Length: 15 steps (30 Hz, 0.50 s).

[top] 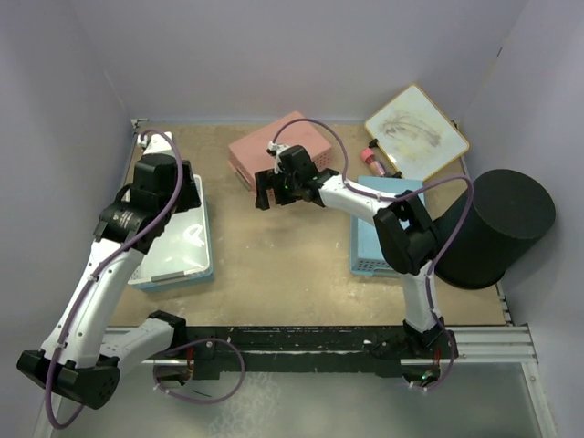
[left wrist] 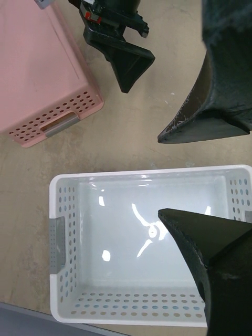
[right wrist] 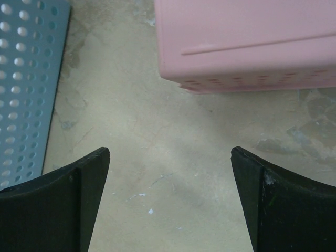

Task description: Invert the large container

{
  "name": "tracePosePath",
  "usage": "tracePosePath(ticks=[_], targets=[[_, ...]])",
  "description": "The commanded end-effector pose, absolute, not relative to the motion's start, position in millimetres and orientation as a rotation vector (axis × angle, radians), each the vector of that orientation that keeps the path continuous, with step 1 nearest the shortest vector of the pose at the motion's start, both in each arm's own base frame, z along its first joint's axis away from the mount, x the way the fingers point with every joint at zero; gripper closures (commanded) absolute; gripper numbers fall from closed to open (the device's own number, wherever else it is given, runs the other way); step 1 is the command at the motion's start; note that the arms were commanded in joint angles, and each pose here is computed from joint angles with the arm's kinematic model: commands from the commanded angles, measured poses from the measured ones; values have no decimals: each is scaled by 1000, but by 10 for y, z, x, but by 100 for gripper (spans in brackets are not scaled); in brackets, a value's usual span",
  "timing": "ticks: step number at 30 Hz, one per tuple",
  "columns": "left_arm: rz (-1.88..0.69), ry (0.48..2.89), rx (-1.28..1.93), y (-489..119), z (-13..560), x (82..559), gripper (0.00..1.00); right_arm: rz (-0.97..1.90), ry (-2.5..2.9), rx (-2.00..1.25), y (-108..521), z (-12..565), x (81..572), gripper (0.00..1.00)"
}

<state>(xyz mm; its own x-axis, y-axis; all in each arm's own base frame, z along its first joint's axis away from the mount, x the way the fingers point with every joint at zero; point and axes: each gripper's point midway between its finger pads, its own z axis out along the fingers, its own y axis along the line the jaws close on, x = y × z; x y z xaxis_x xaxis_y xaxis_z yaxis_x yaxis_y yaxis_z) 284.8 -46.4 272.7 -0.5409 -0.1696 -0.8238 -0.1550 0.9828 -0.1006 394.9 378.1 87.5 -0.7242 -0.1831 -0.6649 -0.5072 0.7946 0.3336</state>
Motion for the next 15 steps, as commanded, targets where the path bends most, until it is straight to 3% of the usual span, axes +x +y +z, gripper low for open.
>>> tracePosePath(ticks=[1,7,15], targets=[[-61,2070,-253,-482,2913,2908,50,670,2283,-513,3767,999,4008,0],[-103,2109,-274,-546,2854,2874,50,706,2249,-464,4035,998,4315,0],[-96,2140,-317,-499,2736,2741,42,818,2089,-536,4605,1241,4906,0]])
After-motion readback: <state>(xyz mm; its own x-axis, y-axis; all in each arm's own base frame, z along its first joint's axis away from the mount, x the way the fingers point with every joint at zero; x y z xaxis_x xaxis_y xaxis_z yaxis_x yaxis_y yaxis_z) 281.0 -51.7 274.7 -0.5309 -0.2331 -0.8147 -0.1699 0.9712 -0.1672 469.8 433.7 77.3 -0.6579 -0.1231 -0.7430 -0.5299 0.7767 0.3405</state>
